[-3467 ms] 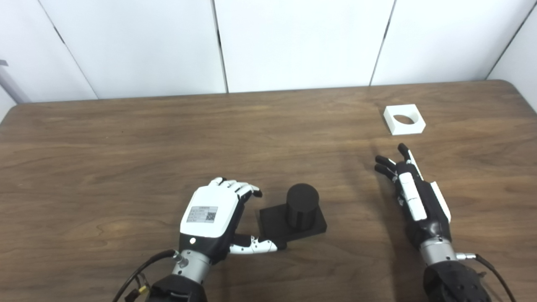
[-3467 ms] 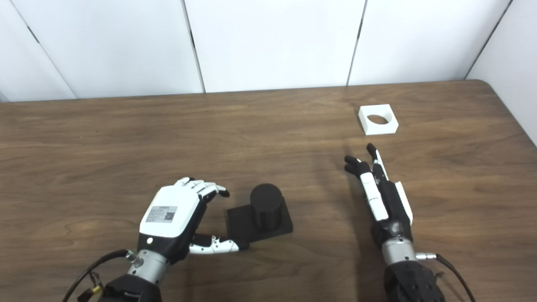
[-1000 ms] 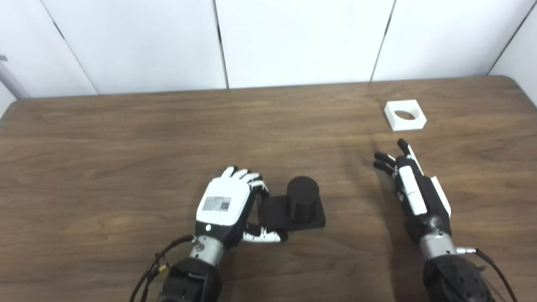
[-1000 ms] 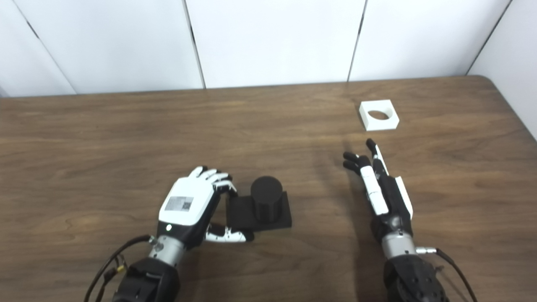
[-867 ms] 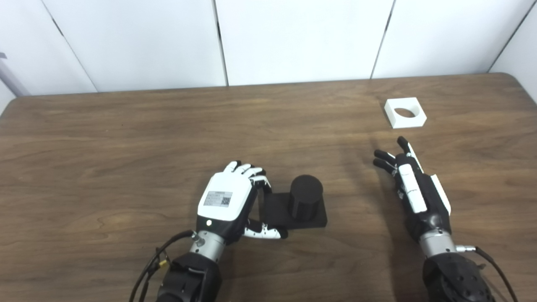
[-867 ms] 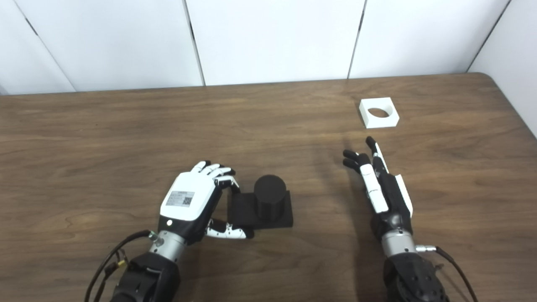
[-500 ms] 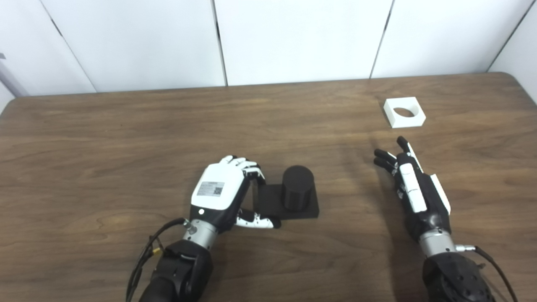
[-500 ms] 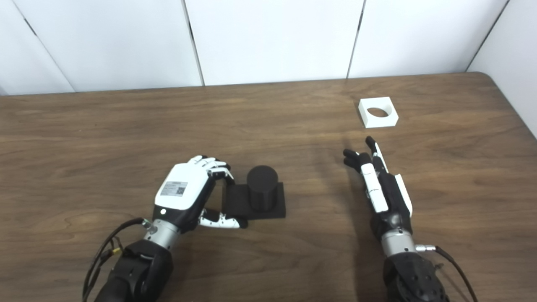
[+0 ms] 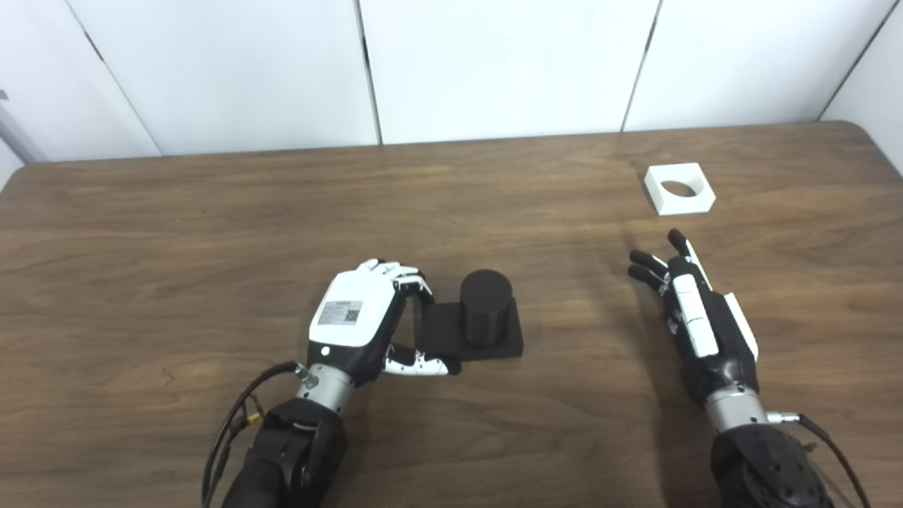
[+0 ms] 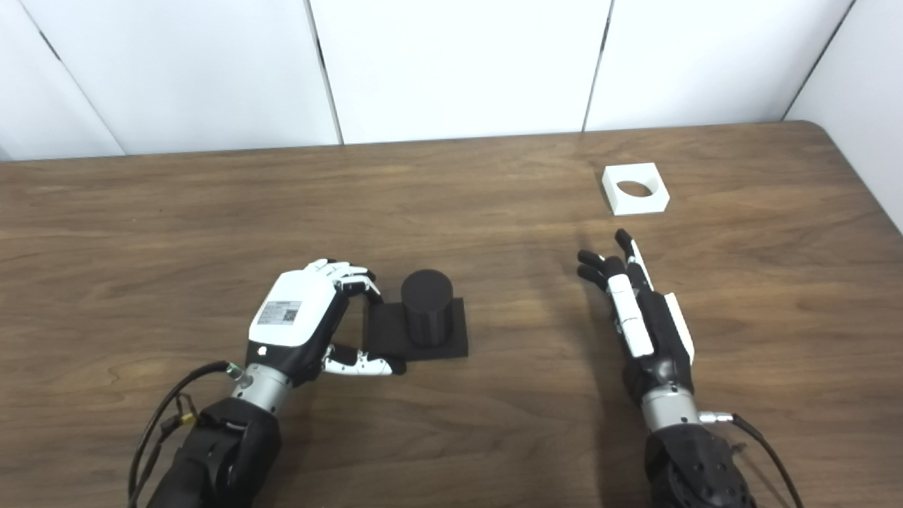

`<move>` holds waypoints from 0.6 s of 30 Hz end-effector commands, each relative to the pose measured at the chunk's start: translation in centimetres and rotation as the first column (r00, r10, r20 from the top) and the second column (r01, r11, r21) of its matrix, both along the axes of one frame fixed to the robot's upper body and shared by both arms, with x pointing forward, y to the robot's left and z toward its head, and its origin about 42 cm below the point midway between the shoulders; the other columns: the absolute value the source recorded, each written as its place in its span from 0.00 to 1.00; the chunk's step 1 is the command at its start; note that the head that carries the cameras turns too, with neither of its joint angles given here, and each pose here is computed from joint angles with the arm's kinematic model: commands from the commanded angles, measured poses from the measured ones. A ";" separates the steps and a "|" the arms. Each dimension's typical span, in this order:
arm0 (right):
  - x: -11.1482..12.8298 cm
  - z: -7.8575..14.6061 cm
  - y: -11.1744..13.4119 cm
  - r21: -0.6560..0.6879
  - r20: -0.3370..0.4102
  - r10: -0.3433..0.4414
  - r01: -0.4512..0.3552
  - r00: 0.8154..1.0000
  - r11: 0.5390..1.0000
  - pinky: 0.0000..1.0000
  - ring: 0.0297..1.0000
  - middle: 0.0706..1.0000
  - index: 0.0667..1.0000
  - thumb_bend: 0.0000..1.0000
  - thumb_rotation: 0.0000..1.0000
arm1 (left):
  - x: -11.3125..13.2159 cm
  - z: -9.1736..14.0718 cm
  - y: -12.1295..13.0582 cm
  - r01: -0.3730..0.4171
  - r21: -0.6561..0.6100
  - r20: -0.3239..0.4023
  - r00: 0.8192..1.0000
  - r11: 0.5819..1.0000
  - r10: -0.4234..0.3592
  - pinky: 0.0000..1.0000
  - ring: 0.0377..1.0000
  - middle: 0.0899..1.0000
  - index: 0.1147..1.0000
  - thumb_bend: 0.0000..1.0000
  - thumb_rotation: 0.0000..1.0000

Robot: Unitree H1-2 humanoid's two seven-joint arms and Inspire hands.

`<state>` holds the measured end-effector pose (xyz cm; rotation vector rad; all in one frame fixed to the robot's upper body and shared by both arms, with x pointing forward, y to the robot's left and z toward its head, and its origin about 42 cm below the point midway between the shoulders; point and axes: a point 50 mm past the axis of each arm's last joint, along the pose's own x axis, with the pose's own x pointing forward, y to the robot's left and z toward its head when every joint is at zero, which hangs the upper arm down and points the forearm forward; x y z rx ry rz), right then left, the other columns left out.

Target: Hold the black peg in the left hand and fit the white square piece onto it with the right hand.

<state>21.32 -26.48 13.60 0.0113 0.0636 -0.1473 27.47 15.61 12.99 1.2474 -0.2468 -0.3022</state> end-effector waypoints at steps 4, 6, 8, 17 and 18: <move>0.6 1.1 1.0 0.059 0.054 -0.012 0.009 0.998 0.998 1.00 0.83 0.82 0.99 0.60 0.85 | 0.2 -0.4 2.3 -0.065 0.075 -0.001 0.998 0.995 0.066 0.87 0.81 0.74 0.42 0.52 0.05; 0.6 1.1 1.0 0.061 0.058 -0.014 0.011 0.998 0.998 1.00 0.83 0.82 0.99 0.59 0.83 | 0.1 -0.4 2.4 -0.065 0.079 -0.010 0.998 0.995 0.066 0.88 0.82 0.75 0.42 0.52 0.05; 0.5 1.2 0.9 0.056 0.059 -0.015 0.012 0.998 0.998 1.00 0.83 0.82 0.99 0.59 0.84 | -0.1 -0.5 2.5 -0.063 0.072 -0.016 0.998 0.995 0.064 0.88 0.82 0.75 0.42 0.52 0.05; 0.8 1.1 0.4 0.055 0.071 -0.030 0.026 0.997 0.998 1.00 0.82 0.81 0.97 0.60 0.81 | -1.2 -0.5 3.1 -0.058 0.060 -0.039 0.997 0.997 0.061 0.87 0.81 0.75 0.42 0.52 0.05; 0.8 1.2 0.3 0.052 0.073 -0.032 0.028 0.997 0.998 1.00 0.82 0.80 0.97 0.60 0.80 | -1.3 -0.6 3.2 -0.059 0.061 -0.042 0.997 0.996 0.061 0.87 0.81 0.75 0.42 0.52 0.05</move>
